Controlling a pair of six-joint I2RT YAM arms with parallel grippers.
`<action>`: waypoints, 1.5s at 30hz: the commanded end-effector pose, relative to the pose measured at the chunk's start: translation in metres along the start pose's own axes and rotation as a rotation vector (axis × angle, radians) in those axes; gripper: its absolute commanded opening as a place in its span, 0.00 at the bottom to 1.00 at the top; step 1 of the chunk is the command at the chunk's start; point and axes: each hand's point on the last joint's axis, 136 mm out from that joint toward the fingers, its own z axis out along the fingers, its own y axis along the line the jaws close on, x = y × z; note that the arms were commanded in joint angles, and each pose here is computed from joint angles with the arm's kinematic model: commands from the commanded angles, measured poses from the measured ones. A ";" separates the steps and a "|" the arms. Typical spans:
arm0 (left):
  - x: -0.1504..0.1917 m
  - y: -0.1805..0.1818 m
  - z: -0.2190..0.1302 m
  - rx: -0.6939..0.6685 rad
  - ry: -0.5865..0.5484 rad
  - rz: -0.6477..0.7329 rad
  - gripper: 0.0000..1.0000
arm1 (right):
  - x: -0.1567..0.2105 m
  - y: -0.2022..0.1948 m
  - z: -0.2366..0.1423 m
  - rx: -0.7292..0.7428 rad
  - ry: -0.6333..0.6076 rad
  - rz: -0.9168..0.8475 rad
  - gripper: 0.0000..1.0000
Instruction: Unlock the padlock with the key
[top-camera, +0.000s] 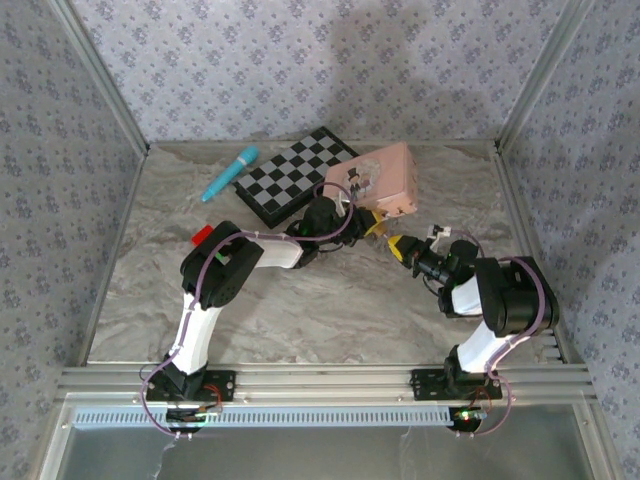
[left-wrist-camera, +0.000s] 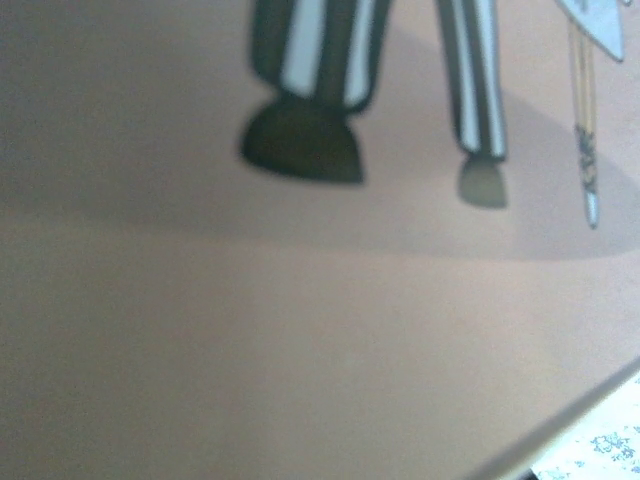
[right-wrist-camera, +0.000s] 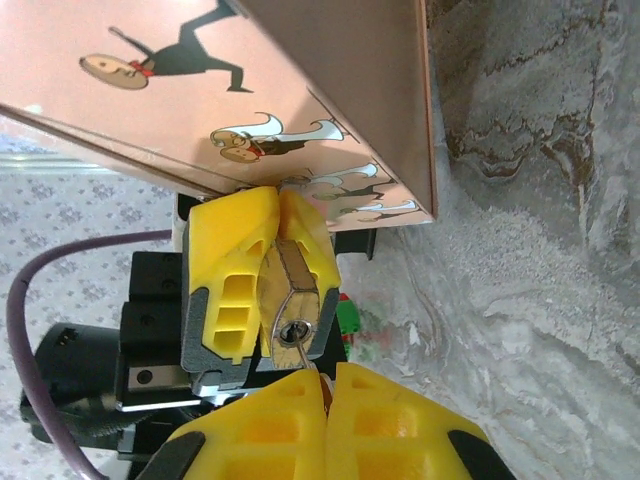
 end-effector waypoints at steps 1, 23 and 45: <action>0.056 -0.038 0.008 0.077 0.181 -0.014 0.00 | -0.004 0.014 0.001 -0.019 -0.038 -0.151 0.00; 0.072 -0.049 0.009 0.124 0.206 -0.027 0.00 | -0.011 0.041 0.003 -0.075 -0.083 0.148 0.00; 0.081 -0.063 0.005 0.161 0.250 0.000 0.00 | -0.001 0.055 -0.010 0.029 -0.014 -0.269 0.00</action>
